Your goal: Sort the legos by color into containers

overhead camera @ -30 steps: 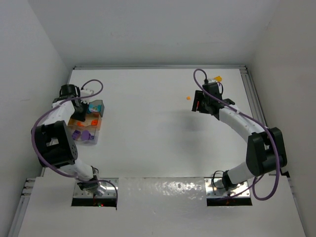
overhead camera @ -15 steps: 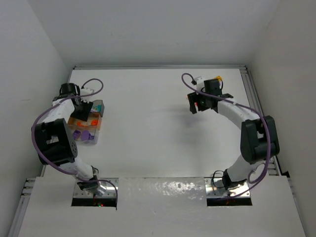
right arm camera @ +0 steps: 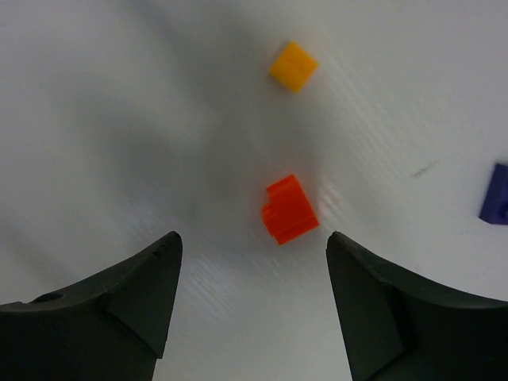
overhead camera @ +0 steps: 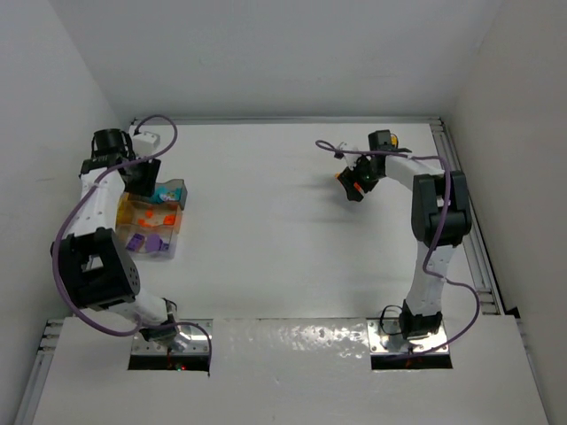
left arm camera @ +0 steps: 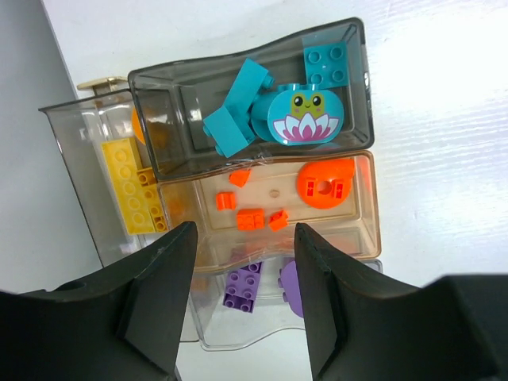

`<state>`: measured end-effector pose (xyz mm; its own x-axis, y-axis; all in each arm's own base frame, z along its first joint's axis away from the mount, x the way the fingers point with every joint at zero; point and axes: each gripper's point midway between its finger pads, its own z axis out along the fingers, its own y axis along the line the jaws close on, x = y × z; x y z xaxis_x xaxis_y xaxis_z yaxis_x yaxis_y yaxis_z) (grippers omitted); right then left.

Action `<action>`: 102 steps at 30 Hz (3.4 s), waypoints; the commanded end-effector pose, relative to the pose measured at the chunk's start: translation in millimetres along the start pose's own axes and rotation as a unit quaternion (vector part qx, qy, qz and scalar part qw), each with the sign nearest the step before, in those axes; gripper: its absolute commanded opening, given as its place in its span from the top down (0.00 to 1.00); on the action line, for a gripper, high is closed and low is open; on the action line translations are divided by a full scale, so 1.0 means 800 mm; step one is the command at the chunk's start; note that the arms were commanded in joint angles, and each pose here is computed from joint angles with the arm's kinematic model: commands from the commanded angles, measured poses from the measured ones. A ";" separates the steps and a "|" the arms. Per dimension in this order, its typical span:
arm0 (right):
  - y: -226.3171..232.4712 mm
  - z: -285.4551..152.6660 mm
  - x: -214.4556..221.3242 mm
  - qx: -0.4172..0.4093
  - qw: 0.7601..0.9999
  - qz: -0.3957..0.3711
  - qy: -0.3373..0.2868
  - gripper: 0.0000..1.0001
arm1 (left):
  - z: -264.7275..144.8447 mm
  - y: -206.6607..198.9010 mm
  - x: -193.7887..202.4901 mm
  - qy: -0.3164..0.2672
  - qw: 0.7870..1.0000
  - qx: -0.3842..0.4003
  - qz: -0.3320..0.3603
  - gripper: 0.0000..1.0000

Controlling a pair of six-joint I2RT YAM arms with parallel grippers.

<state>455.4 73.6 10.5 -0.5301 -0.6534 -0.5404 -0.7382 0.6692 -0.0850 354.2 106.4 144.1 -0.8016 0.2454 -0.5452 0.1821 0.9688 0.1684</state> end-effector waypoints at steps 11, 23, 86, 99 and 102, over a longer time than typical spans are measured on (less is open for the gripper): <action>-0.011 0.009 0.016 -0.072 0.995 -0.069 -0.020 0.30 | -0.027 -0.002 -0.027 -0.038 0.999 0.008 -0.017 0.50; -0.007 0.032 0.011 -0.108 0.989 -0.087 -0.050 0.40 | -0.029 0.006 -0.042 -0.041 0.999 0.005 -0.020 0.50; 0.316 -0.146 -0.261 -0.072 0.871 -0.230 -0.428 1.00 | -0.118 -0.421 -0.115 -0.082 0.850 0.520 0.004 0.60; 0.321 -0.150 -0.262 -0.079 0.866 -0.239 -0.432 1.00 | -0.091 -0.412 -0.115 -0.074 0.877 0.475 -0.003 0.54; 0.321 -0.149 -0.262 -0.078 0.866 -0.241 -0.431 1.00 | -0.093 -0.413 -0.117 -0.073 0.875 0.478 -0.006 0.63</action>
<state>329.4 330.5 171.4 0.2399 -0.3552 -0.9035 -0.8846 0.3035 -0.3542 323.5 -235.5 194.9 -0.7521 0.1724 -0.6361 0.6113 0.5433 -0.5754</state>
